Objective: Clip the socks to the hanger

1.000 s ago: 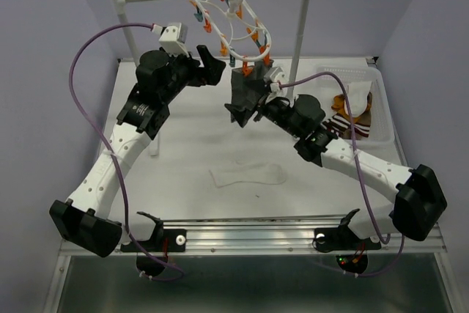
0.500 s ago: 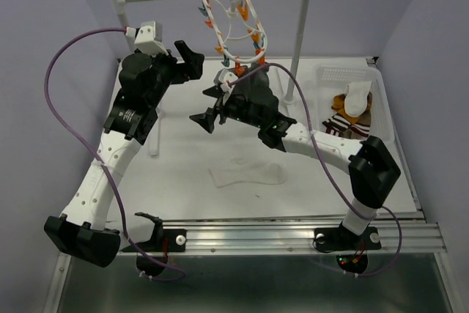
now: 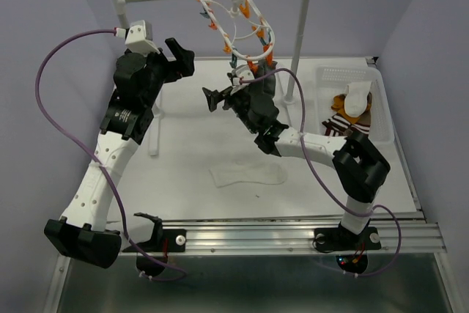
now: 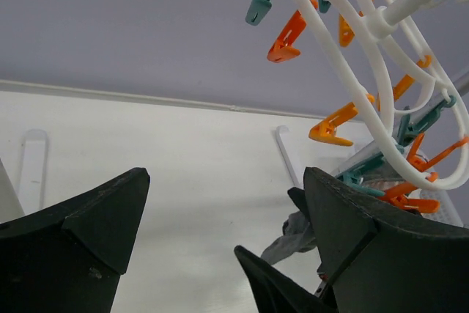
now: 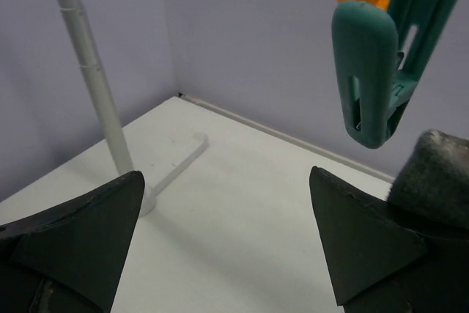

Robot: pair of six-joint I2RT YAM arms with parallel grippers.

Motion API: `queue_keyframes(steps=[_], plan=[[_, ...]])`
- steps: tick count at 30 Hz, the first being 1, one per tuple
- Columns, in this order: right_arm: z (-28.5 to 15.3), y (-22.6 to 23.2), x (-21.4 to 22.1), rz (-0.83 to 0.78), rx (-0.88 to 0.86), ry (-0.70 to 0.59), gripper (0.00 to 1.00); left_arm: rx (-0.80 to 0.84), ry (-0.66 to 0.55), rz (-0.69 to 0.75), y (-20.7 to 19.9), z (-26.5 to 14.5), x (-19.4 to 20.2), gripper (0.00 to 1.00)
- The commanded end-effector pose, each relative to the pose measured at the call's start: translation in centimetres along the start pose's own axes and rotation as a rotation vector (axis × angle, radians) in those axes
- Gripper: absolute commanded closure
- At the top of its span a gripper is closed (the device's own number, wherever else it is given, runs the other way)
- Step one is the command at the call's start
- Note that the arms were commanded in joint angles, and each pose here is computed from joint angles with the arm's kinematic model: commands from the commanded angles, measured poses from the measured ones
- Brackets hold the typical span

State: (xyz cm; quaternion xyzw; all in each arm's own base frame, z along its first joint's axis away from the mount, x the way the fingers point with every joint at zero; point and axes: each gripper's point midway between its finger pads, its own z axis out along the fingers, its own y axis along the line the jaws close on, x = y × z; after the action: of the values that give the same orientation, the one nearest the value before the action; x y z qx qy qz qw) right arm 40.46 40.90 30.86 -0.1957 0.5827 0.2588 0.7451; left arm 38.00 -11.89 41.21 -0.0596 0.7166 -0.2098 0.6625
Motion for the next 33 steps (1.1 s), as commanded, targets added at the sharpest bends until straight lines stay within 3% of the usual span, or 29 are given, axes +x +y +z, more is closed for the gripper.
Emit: queue_keyframes(steps=[1, 12, 21, 26, 33], plan=[[-1.8, -4.8, -7.2, 0.015, 0.242, -0.227, 0.00, 0.026, -0.059, -0.004, -0.6, -0.1, -2.0, 0.01], [-5.1, -7.2, -7.7, -0.139, 0.284, -0.189, 0.00, 0.119, -0.003, 0.000, -2.1, 2.0, -0.6, 0.01], [-6.1, -8.6, -8.2, -0.091, 0.143, -0.181, 0.00, 0.204, 0.003, 0.016, -3.6, 3.2, -0.5, 0.01], [-5.2, -11.4, -8.8, -0.025, 0.143, -0.198, 0.00, 0.224, 0.015, 0.026, -3.9, 3.7, -0.2, 0.01], [-4.8, -11.9, -9.2, 0.001, 0.155, -0.196, 0.00, 0.255, 0.032, 0.036, -4.3, 3.6, 0.2, 0.01]])
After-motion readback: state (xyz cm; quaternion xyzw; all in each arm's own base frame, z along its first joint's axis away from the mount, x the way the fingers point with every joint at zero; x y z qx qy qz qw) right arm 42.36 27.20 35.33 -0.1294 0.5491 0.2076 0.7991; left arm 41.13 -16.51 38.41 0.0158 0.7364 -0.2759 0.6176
